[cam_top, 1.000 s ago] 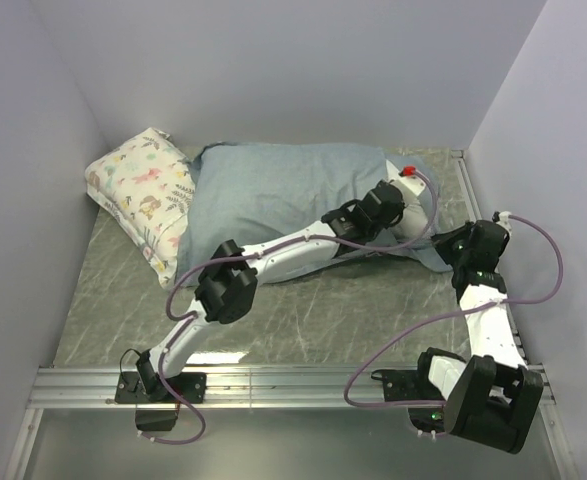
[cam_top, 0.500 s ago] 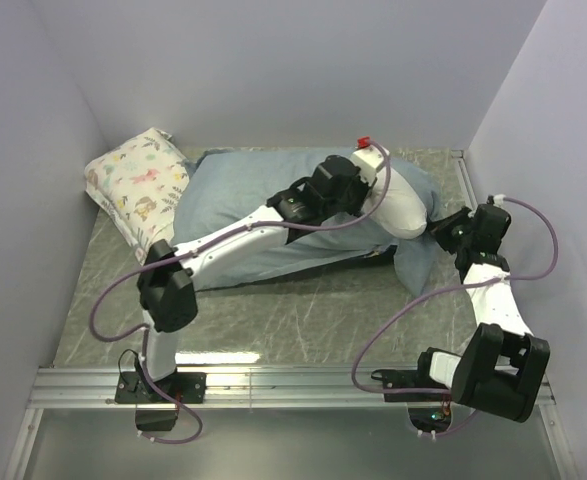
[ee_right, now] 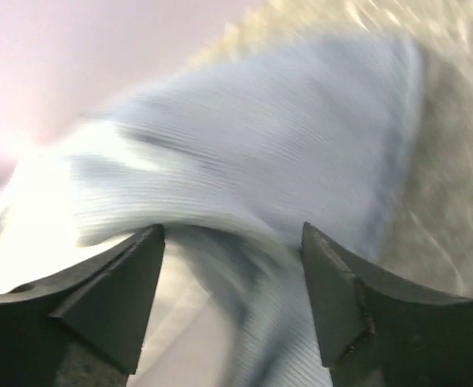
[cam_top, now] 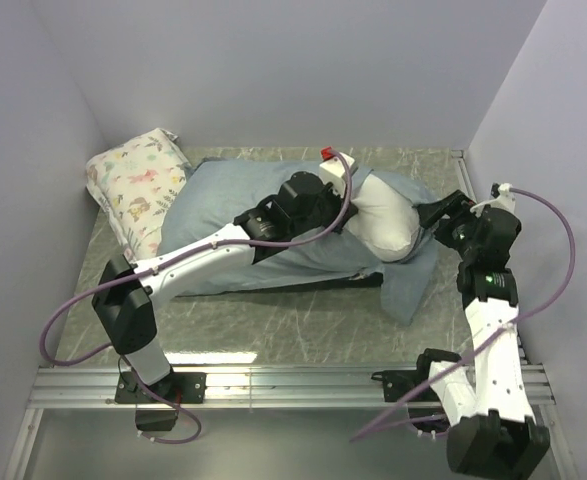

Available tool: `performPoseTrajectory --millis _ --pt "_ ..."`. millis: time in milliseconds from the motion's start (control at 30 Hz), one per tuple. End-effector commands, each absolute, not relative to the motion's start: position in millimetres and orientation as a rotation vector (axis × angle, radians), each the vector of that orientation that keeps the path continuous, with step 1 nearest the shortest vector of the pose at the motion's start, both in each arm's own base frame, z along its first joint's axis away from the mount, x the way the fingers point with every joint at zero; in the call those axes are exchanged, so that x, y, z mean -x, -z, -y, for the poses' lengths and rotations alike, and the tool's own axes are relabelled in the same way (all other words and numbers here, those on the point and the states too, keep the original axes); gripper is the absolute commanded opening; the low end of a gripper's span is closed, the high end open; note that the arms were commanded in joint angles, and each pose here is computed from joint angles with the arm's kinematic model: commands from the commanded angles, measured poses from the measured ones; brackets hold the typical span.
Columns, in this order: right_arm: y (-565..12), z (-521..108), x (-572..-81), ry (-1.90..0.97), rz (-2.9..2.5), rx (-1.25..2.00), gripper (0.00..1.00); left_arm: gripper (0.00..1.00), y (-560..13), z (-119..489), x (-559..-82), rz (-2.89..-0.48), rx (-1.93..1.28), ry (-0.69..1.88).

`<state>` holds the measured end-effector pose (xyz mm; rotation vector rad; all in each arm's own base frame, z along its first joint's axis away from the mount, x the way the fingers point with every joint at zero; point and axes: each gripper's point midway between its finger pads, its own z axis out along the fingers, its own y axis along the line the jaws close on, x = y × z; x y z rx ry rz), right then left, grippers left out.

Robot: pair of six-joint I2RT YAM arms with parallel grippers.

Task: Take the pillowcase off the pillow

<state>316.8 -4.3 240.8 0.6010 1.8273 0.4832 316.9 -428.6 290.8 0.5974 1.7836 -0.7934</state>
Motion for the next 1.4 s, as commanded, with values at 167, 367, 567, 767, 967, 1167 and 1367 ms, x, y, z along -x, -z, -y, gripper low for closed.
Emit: performPoseTrajectory --millis 167,367,567,767,967,1167,1367 --pt "-273.5 -24.3 -312.4 -0.417 -1.805 -0.405 0.82 0.0 -315.6 420.6 -298.1 -1.746 -0.5 0.832" --pt "-226.6 -28.8 -314.4 -0.376 -1.946 -0.413 0.79 0.0 -309.9 418.4 -279.9 -1.762 -0.493 0.841" --pt "-183.6 -6.0 -320.7 -0.23 -2.036 -0.545 0.18 0.0 -287.6 420.8 -247.1 -1.815 -0.516 0.859" --pt "-169.9 29.0 -340.7 -0.063 -2.029 -0.728 0.05 0.0 -273.4 395.4 -218.8 -1.865 -0.457 0.842" --pt "-137.0 61.2 -364.4 -0.115 -2.008 -0.905 0.01 0.01 -312.4 351.7 -204.3 -1.77 -0.331 0.906" --pt "-128.3 41.8 -390.3 -0.356 -2.03 -0.882 0.01 0.01 -369.7 319.3 -199.7 -1.615 -0.221 0.962" --pt "-140.5 -4.8 -399.1 -0.694 -2.013 -0.762 0.03 0.01 -426.7 318.0 -215.9 -1.488 -0.128 0.945"
